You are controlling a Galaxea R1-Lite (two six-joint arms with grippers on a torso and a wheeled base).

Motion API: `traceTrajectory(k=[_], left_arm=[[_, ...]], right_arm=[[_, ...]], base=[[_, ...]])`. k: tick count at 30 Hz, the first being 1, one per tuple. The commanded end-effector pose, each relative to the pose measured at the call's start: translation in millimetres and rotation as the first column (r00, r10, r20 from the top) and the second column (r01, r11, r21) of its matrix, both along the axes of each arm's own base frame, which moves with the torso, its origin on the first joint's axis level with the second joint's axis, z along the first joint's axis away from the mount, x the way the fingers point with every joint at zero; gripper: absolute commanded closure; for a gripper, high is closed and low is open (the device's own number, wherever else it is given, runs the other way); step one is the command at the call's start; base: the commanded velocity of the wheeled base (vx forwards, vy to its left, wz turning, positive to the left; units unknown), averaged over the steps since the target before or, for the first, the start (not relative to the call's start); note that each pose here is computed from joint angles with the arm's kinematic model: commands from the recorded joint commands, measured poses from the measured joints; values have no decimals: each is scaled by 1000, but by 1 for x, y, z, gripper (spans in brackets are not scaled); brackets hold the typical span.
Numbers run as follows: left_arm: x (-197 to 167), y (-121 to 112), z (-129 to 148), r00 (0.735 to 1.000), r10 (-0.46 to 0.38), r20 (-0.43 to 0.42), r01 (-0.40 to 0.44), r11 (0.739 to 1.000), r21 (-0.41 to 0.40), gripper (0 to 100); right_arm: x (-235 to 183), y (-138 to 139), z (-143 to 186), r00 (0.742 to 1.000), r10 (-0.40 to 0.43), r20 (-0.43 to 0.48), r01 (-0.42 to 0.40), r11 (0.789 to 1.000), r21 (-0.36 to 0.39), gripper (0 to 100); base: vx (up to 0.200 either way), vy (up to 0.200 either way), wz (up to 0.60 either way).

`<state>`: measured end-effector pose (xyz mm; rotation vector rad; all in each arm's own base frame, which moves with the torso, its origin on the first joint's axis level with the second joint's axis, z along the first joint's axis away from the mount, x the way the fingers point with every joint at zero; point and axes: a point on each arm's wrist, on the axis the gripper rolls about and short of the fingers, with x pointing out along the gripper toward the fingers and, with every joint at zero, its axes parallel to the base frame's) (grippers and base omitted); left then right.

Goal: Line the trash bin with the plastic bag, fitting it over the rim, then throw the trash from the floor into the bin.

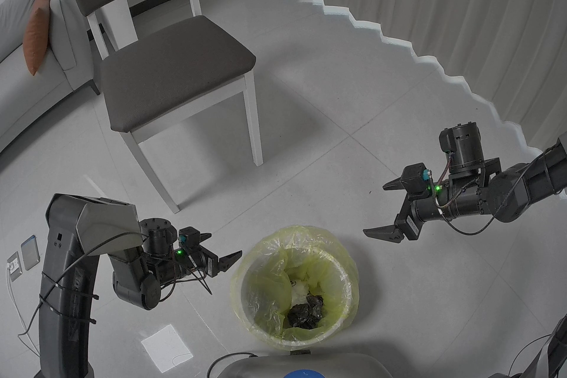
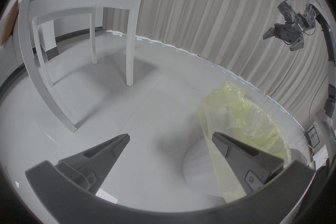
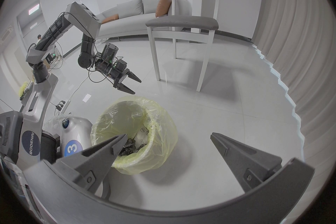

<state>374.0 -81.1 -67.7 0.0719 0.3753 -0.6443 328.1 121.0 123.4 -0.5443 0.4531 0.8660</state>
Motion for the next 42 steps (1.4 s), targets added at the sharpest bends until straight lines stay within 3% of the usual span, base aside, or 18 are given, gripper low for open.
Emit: traceTrajectory(k=[1,10,25,30,35,42], left_arm=[[-2,0,0,1000,0,0,0,1000,-7,0],[-16,2,11,1000,9,26,-7,998,-68,0],[-1,-30,-4,995,-93,-29,91,994,-53,0],[7,-26,-7,997,-74,-27,73,996,-52,0],[9,-6,-12,999,-24,-43,22,999,-48,0],[11,-6,-12,999,-26,-42,24,999,-49,0]], right_arm=[[-1,-1,0,1000,0,1,0,1000,0,0],[-1,-1,-1,1000,-2,-2,2,1000,-1,0],[-1,2,-6,1000,8,-19,-8,1000,-8,0],[0,2,-7,1000,8,-21,-8,1000,-10,0],[2,1,-12,1000,6,-30,-6,1000,-16,0],[3,1,-12,1000,7,-28,-7,1000,-15,0]], base=[[0,0,0],[0,0,0],[0,0,0],[0,0,0],[0,0,0],[0,0,0]])
